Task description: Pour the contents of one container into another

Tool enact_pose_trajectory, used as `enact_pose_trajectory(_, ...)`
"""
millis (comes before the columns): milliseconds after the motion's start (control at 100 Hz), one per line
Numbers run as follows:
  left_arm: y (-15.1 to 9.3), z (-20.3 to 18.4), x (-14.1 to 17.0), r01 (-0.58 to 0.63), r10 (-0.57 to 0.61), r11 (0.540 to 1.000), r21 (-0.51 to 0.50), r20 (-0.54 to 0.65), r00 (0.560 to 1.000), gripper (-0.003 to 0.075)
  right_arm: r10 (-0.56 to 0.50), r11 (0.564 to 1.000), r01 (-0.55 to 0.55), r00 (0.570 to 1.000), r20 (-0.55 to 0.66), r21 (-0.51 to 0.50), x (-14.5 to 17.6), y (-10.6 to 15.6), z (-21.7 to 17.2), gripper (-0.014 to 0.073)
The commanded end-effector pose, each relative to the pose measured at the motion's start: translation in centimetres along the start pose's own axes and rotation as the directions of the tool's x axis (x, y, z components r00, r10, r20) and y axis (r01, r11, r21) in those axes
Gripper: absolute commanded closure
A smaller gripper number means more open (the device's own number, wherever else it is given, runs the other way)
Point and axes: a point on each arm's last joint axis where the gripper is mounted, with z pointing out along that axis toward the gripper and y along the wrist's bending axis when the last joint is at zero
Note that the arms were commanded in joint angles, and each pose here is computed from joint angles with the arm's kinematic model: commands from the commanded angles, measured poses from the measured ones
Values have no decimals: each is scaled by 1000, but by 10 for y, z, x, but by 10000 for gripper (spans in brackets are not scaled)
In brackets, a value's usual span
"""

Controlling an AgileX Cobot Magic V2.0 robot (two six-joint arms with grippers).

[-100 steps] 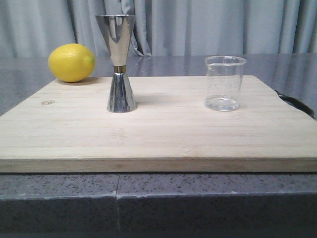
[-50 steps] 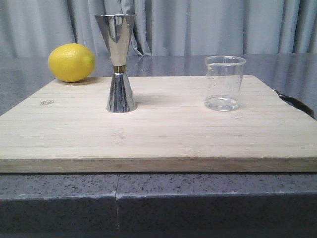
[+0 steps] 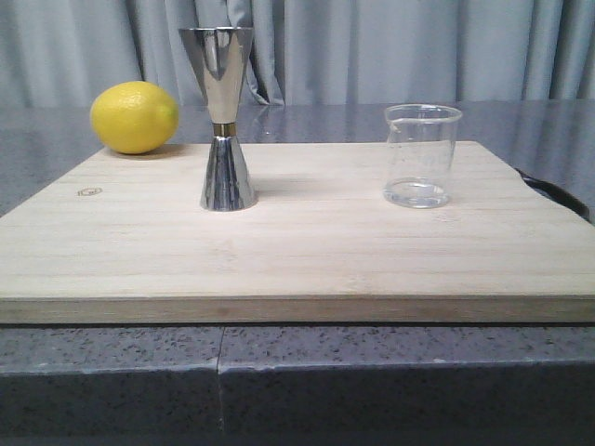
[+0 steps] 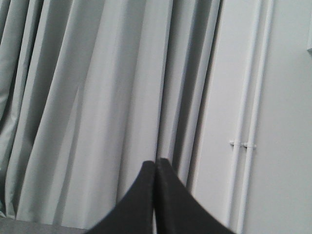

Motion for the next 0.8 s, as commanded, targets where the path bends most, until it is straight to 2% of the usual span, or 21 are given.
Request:
enact_pose_trajectory(0, 0, -2, 5, 6, -7, 1000, 11, 61, 998, 739, 100, 995, -99, 995, 18, -17, -7, 0, 0, 668)
enact_pose_trajectory(20, 0, -2, 5, 6, -7, 1000, 11, 61, 998, 739, 120, 993, -120, 993, 14, -17, -6, 0, 0, 668)
enact_pose_trajectory(50, 0, -2, 5, 6, -7, 1000, 11, 61, 998, 739, 59, 998, -59, 998, 6, -9, -5, 0, 0, 668)
enact_pose_trajectory(100, 0, -2, 5, 6, -7, 1000, 11, 61, 998, 739, 16, 1000, -16, 1000, -24, 8, -3, -2, 0, 668)
enact_pose_trajectory(160, 0, -2, 5, 6, -7, 1000, 11, 61, 998, 739, 65, 998, -64, 994, -86, 18, 6, -1, 1, 668)
enact_pose_trajectory(200, 0, -2, 5, 6, -7, 1000, 11, 61, 998, 739, 59, 998, -58, 989, -138, 13, 14, 0, 0, 668)
enact_pose_trajectory(210, 0, -2, 5, 6, -7, 1000, 11, 61, 998, 739, 82, 997, -82, 985, -154, 8, 17, 2, 0, 668)
enact_pose_trajectory(220, 0, -2, 5, 6, -7, 1000, 11, 61, 998, 739, 58, 998, -59, 984, -170, 2, 19, 2, 0, 668)
enact_pose_trajectory(230, 0, -2, 5, 6, -7, 1000, 11, 61, 998, 739, 81, 997, -83, 979, -187, -4, 23, 4, 0, 668)
enact_pose_trajectory(240, 0, -2, 5, 6, -7, 1000, 11, 61, 998, 739, 54, 998, -58, 979, -196, -15, 25, 5, 0, 668)
enact_pose_trajectory(300, 0, -2, 5, 6, -7, 1000, 11, 61, 998, 739, 53, 994, -75, 963, -266, -73, 45, 15, -1, 668)
enact_pose_trajectory(360, 0, -2, 5, 6, -7, 1000, 11, 61, 998, 739, 26, 991, -62, 961, -276, -122, 62, 23, -2, 668)
enact_pose_trajectory(530, 0, -2, 5, 6, -7, 1000, 11, 61, 998, 739, 149, 975, -183, 960, -236, -127, 112, 41, -11, 668)
enact_pose_trajectory(790, 0, -2, 5, 6, -7, 1000, 11, 61, 998, 739, 163, 970, -210, 936, -312, -123, 143, 48, -20, 668)
